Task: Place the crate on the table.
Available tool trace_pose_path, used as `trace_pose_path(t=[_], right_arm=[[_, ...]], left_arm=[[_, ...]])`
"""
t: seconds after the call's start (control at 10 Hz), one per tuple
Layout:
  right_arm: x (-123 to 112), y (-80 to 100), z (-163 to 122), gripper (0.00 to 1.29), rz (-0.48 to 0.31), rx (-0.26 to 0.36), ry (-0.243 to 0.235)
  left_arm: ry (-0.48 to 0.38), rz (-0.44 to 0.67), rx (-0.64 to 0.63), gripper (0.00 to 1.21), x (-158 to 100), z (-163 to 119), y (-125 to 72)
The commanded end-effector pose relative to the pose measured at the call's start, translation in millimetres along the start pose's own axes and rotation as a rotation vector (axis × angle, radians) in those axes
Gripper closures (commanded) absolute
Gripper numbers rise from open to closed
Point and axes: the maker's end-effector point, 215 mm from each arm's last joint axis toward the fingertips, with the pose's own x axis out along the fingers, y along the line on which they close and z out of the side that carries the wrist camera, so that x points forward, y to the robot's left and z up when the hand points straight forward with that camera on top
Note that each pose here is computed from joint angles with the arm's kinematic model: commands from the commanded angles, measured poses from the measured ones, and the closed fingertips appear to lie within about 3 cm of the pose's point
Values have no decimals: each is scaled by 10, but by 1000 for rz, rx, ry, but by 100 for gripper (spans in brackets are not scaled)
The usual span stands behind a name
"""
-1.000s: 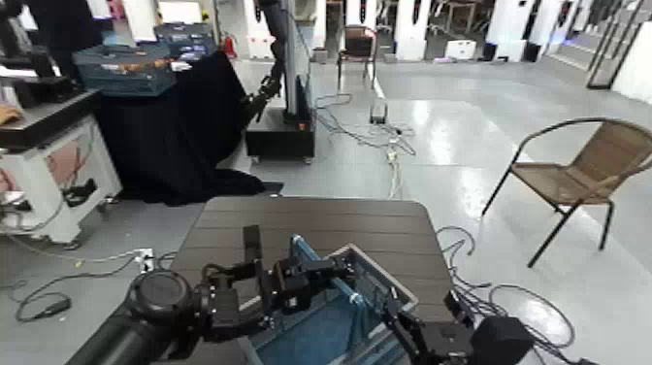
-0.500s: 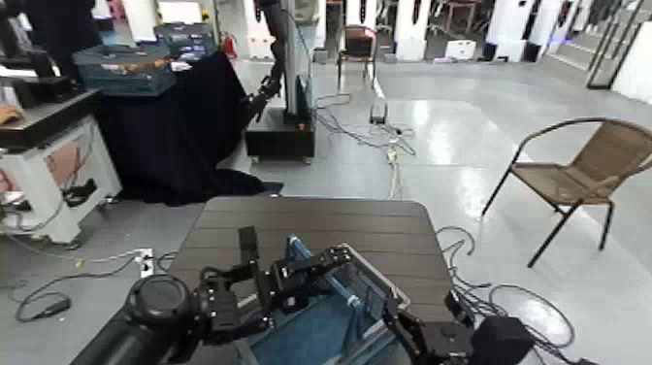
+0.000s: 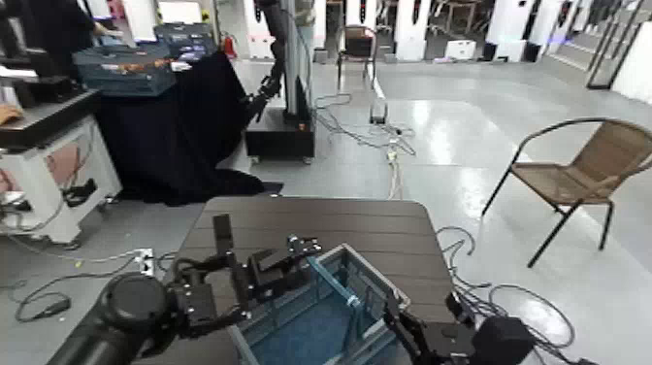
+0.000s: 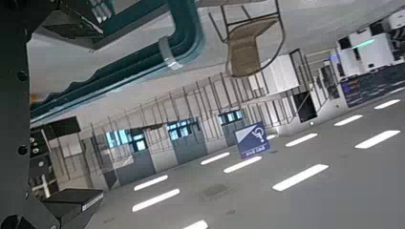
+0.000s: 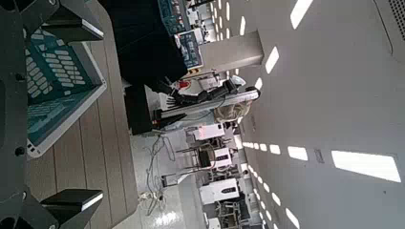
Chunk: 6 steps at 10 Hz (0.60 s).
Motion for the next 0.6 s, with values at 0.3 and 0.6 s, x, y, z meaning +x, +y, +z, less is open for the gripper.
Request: trace_pose_path(t=[0.3, 0.6], right_arm=[[-14, -26, 0, 14, -6, 1, 1], [-20, -47, 16, 14, -8, -1, -2]], left_arm=[[-235, 341, 416, 10, -878, 683, 229], [-342, 451, 591, 10, -1210, 775, 127]])
